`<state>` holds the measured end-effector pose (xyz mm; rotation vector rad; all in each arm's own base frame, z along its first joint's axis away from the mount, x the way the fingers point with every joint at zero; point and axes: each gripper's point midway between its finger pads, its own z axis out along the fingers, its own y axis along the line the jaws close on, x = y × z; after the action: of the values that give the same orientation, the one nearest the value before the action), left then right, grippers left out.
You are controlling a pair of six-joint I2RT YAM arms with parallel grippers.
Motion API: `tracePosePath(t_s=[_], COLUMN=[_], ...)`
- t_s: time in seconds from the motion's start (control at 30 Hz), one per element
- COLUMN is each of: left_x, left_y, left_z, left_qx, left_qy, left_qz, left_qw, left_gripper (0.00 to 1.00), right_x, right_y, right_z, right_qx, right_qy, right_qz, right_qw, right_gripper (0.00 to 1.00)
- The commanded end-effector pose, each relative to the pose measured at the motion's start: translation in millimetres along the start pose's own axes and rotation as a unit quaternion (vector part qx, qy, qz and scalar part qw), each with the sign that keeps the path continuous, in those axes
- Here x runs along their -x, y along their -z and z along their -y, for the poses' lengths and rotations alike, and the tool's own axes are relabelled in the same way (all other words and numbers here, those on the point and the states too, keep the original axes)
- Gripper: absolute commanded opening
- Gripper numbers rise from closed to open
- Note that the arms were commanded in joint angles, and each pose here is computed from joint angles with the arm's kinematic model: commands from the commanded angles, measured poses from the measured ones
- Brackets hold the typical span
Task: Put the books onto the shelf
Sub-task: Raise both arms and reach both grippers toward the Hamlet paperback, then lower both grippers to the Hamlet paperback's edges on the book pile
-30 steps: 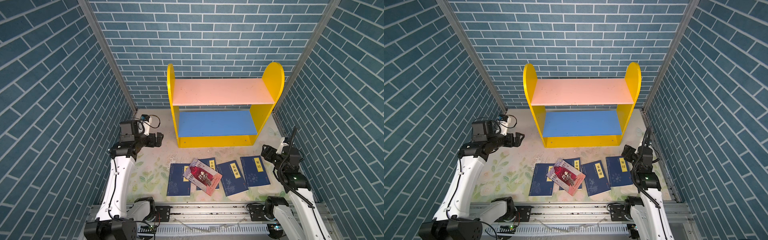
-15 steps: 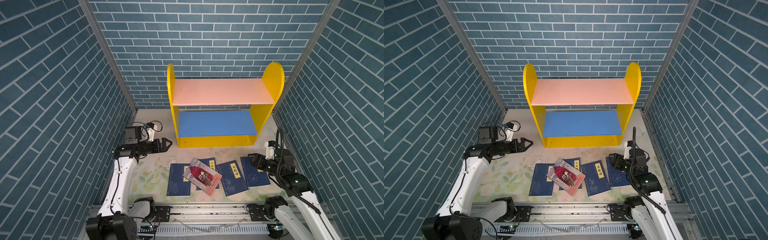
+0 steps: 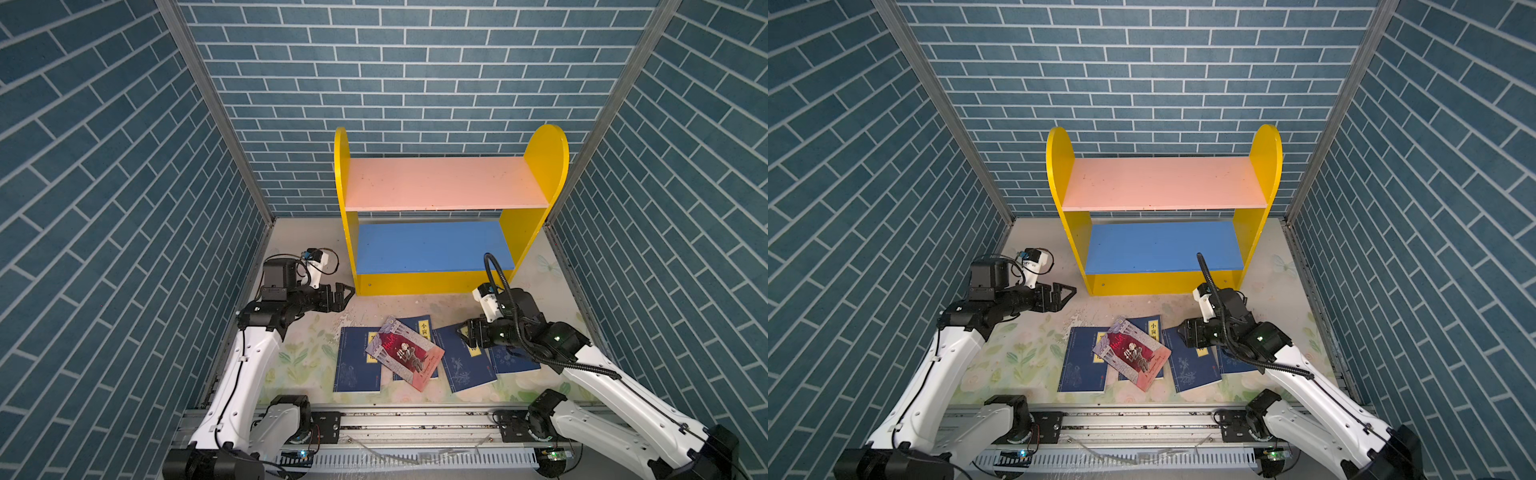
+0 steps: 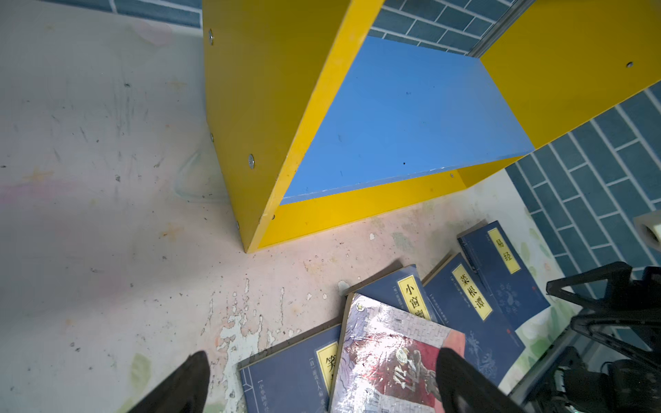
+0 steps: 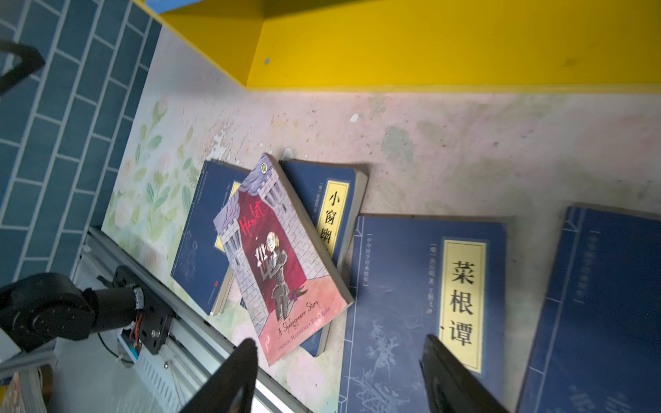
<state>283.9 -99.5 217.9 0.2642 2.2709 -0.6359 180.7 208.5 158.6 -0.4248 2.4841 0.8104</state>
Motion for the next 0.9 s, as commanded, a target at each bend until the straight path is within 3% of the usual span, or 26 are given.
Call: tracePosePath(t_s=[0.0,0.1,0.27,0.37,0.63,0.87], left_x=[-10.4,-22.4,-36.8,-49.3,-102.7,-131.5], left_y=[-7.9,-15.9,-24.1,-31.7,-56.2,-60.0], left_z=[3.3,23.9,54.0,55.9,57.0,60.3], left_qx=[0.020,-0.022,-0.110,-0.117,-0.132,-0.153], left_qy=[-0.043,-0.036,0.049,0.106,0.186,0.200], left_qz=[-0.036,-0.070,-0.079,-0.089,-0.169,-0.181], left_qw=[0.998,0.997,0.990,0.983,0.959,0.951], left_gripper=[1.00,1.00,1.00,1.00,1.00,1.00], right_x=[17.3,13.8,5.3,-4.3,-25.6,-34.3], right_y=[-0.2,-12.7,-35.4,-46.9,-70.3,-80.7], right_z=[-19.6,-24.9,-25.0,-25.4,-11.6,1.5], right_qx=[0.037,0.054,0.067,0.072,0.027,0.009], right_qy=[0.034,0.035,0.022,0.014,0.023,0.014], right_qz=[0.034,0.013,-0.006,-0.022,-0.050,-0.046], right_qw=[0.998,0.998,0.997,0.997,0.998,0.999], right_gripper=[0.74,0.73,0.71,0.70,0.69,0.66])
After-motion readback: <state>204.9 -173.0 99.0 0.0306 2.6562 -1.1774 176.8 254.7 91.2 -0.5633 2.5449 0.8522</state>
